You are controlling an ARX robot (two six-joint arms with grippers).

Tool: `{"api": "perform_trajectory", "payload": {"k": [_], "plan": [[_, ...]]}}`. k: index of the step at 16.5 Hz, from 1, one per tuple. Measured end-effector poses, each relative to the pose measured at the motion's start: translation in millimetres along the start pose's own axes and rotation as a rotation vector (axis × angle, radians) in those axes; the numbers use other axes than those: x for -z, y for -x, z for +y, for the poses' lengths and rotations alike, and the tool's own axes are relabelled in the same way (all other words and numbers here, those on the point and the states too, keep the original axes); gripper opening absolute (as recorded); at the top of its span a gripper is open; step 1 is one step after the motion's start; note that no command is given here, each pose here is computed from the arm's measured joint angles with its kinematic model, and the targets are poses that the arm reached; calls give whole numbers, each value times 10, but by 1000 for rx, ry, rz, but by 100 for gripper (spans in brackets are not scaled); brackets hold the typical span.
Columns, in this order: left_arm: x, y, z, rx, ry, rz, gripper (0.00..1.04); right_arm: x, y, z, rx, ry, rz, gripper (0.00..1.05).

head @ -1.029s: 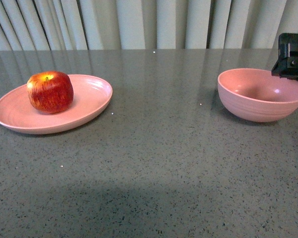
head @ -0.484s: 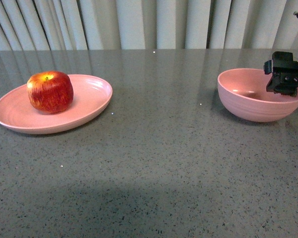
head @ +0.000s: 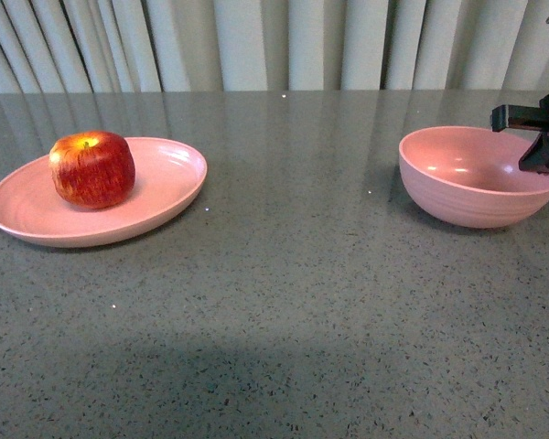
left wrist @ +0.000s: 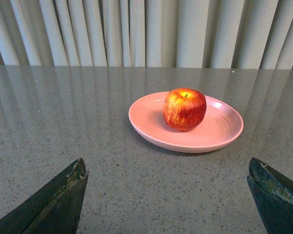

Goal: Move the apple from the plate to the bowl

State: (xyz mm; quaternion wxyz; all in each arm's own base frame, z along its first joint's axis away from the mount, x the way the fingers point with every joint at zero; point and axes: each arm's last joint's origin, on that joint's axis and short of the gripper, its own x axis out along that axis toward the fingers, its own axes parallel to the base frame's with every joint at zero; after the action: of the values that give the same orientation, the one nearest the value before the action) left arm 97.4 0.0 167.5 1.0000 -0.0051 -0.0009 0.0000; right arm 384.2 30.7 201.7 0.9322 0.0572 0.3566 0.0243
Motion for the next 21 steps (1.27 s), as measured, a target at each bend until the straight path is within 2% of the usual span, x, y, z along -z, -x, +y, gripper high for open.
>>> {"api": "perform_trajectory", "payload": {"k": [2,3,4,6,11,15,21], "plan": [[0,0,0,0,0,0,98,-38,86,15,-29,-8,-1,3],[0,0,0,0,0,0,98,-234,288,63,-64,-3,-66,3],[0,0,0,0,0,0,98,-390,471,152,-99,6,-123,3],[0,0,0,0,0,0,98,-464,597,390,-156,37,-152,3],[0,0,0,0,0,0,98,-392,473,1138,-272,126,-105,3],[0,0,0,0,0,0,98,-180,157,1490,-278,171,-23,3],[0,0,0,0,0,0,98,-7,-169,1544,-230,159,39,3]]}}
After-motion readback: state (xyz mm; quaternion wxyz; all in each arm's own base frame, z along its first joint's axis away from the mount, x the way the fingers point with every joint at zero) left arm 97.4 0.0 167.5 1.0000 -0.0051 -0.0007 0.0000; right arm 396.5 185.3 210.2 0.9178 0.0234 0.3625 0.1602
